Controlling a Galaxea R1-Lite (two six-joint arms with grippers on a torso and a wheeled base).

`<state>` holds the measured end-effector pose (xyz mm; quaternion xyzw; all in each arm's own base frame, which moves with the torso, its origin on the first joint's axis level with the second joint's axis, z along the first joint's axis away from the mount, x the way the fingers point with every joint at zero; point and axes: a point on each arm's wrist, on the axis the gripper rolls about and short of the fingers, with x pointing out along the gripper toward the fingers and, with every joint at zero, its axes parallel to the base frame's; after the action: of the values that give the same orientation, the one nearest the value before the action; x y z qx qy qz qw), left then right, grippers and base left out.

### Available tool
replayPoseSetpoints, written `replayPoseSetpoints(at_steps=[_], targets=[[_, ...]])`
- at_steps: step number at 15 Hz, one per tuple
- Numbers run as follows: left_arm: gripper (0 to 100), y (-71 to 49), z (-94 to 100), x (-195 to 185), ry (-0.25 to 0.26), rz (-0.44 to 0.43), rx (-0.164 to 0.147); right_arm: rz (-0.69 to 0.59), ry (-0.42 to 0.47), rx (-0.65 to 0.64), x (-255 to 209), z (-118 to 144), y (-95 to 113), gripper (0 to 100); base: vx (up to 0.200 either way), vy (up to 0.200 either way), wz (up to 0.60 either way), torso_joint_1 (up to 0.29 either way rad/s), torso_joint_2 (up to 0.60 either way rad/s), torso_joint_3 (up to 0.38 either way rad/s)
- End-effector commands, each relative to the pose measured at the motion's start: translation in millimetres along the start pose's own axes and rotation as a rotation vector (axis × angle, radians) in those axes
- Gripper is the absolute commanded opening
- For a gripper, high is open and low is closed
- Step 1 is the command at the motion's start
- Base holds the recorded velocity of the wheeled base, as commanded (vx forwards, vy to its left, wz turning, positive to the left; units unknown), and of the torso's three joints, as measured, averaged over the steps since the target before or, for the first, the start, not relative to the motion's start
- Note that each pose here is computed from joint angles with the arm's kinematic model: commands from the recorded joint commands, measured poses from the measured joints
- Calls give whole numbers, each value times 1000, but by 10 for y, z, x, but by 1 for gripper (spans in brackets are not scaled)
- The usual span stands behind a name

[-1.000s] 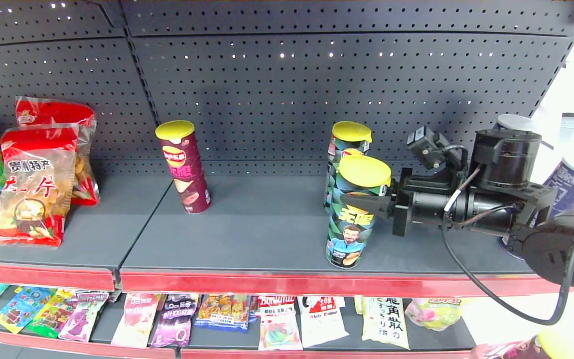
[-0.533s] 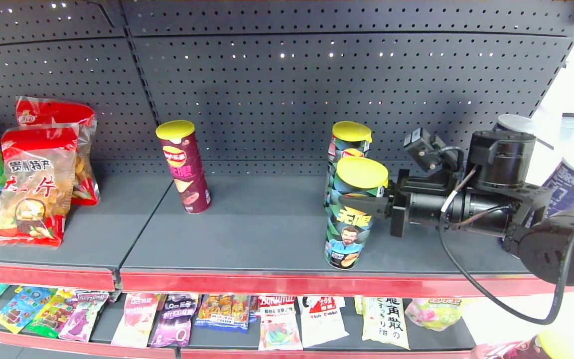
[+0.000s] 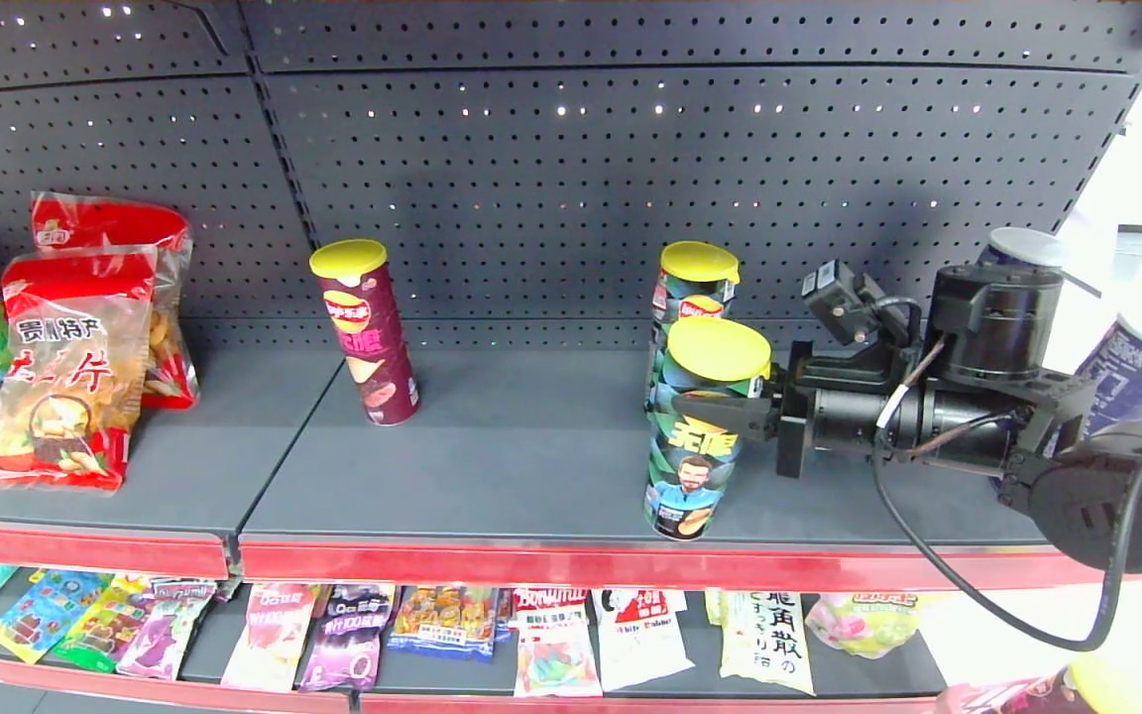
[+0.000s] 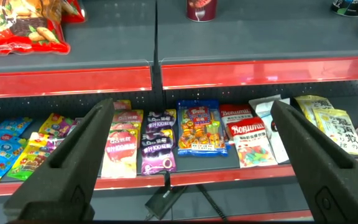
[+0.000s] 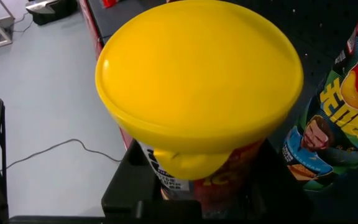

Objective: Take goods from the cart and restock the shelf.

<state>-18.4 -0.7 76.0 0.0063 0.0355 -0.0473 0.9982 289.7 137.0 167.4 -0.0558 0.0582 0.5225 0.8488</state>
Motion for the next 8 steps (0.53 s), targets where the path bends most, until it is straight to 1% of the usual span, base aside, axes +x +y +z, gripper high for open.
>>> replayPoseSetpoints(at_steps=[1, 4, 5, 8], targets=[[100, 0, 0, 1, 2, -1, 0, 1, 3, 3, 8, -11, -3, 0, 0, 0, 0, 0, 0, 0], [100, 0, 0, 1, 2, -1, 0, 1, 6, 0, 10, -20, -3, 0, 0, 0, 0, 0, 0, 0], [100, 0, -1, 1, 2, 1, 0, 2, 9, -12, 19, -35, -14, 100, 0, 0, 0, 0, 0, 0], [100, 0, -1, 0, 0, -1, 0, -1, 8, -19, 10, -31, -20, 100, 0, 0, 0, 0, 0, 0]])
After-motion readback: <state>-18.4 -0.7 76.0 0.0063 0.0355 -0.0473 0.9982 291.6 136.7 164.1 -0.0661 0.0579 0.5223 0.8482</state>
